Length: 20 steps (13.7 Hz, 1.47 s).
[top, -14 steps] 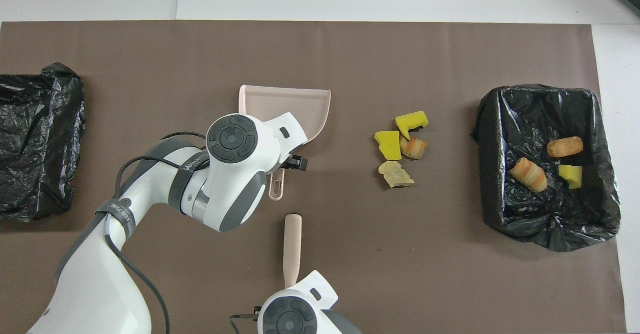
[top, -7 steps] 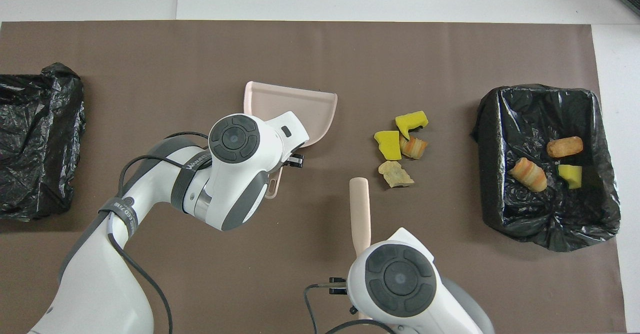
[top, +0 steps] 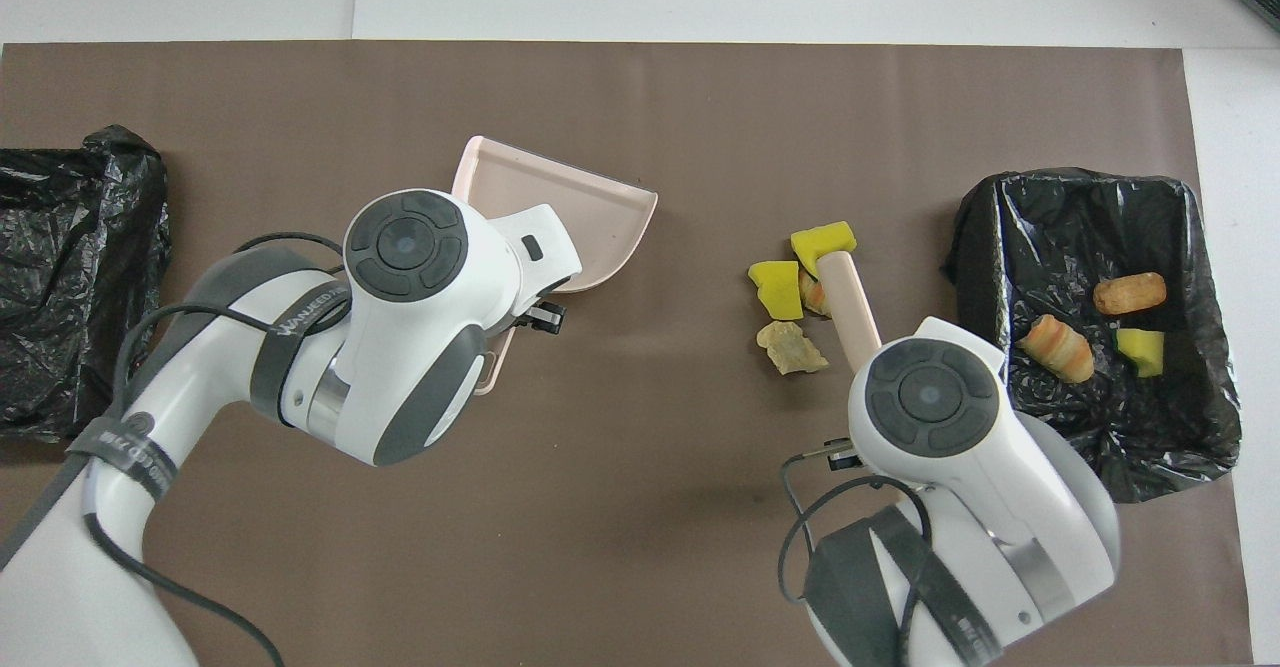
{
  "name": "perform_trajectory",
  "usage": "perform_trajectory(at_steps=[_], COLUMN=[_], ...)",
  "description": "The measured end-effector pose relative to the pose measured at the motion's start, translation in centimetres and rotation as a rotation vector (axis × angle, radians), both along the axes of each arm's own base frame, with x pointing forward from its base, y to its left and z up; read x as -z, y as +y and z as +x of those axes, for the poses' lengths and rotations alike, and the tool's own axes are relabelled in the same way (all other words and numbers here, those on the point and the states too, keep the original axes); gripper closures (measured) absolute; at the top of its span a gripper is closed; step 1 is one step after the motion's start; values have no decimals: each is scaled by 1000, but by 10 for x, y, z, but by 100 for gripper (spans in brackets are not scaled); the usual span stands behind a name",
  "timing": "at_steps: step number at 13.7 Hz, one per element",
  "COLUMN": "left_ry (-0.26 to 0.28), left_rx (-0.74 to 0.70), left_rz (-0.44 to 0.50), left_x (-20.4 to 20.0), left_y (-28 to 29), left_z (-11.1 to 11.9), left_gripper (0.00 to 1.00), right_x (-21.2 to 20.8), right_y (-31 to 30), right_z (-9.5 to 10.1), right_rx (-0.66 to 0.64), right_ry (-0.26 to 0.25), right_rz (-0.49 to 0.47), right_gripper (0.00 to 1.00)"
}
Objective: Sweep and dump trash in bin
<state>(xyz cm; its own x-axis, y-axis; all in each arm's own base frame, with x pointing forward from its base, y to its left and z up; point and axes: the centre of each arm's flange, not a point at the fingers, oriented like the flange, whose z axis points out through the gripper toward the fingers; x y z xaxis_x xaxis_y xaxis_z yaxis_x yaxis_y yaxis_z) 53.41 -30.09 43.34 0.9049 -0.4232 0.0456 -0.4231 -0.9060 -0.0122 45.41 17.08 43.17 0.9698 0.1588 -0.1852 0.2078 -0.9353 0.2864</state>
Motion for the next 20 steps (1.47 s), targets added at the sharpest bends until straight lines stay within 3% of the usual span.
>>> perform_trajectory(at_steps=[3,7,9,11,15,20], left_ry=[8,15,18,36,130,156], left_rx=[187,355,574,763,887,925], left_rz=[27,43,97,118,127,131], left_x=[-56,-66,-62,-55,0,35], left_y=[60,69,69,67,44,31], left_z=[0,-3,-2,-3,-24,-35], left_gripper=[67,67,67,67,67,67], right_x=[-4,34,54,68,86,90], right_y=[-36,-38,-32,-21,6,76], right_z=[45,68,67,61,43,13], right_rx=[-72,-109,-98,-53,-23,-22], right_ry=[-4,40,78,119,162,216], right_rz=[-63,-108,-94,-15,63,202], right_gripper=[74,74,74,74,74,74])
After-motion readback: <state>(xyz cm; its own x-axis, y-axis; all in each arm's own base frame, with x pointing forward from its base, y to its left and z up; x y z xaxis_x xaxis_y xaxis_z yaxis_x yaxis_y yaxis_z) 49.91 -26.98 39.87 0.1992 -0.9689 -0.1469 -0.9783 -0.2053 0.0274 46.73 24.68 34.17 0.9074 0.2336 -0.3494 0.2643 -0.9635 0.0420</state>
